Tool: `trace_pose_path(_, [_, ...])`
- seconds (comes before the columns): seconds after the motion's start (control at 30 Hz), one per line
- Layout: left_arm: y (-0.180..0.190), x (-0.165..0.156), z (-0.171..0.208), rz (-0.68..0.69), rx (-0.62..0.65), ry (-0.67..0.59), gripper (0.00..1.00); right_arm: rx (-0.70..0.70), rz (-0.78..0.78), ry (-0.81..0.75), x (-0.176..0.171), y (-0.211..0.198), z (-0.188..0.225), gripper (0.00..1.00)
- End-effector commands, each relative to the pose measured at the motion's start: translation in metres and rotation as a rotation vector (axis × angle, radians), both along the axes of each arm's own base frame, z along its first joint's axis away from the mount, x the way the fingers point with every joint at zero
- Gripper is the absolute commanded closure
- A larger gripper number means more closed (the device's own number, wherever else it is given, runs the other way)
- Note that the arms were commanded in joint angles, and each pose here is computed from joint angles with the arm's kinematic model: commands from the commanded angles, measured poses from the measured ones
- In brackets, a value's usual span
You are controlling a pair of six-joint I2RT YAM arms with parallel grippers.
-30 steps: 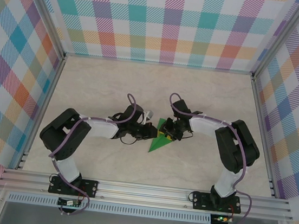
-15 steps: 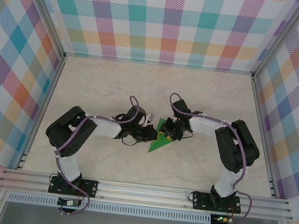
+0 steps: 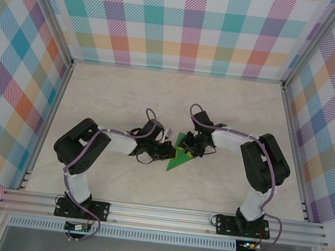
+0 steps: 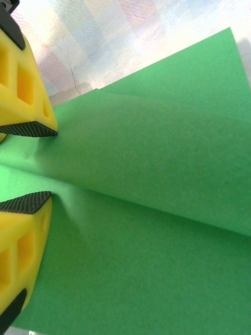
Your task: Fold a paper plane with a square sheet of paper (pick it up from the middle)
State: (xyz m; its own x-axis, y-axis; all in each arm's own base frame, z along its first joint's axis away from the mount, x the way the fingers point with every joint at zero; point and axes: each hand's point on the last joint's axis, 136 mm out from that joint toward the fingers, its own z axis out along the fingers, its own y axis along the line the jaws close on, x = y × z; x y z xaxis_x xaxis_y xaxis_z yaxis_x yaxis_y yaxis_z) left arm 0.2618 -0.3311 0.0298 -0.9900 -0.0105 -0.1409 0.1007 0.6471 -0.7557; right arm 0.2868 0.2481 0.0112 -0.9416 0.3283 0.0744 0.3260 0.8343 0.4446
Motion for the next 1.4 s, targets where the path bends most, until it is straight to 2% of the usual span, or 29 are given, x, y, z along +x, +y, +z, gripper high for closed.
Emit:
trace_pose_path(0.0, [0.0,-0.003,-0.006,-0.014,0.035,0.007,0.93,-0.28,-0.019,0.204,-0.052,-0.056,-0.069,0.6])
trace_pose_path(1.1, [0.01,-0.012,-0.029,-0.025,0.116,0.056,0.95,-0.325,-0.001,0.231,-0.06,-0.058,-0.076,0.61])
trace_pose_path(1.23, [0.016,-0.015,-0.034,-0.028,0.147,0.069,0.96,-0.294,0.0,0.213,-0.056,-0.052,-0.066,0.61])
trace_pose_path(1.37, [0.024,-0.022,-0.04,-0.04,0.189,0.085,0.98,-0.2,0.017,0.099,-0.034,-0.034,-0.026,0.6])
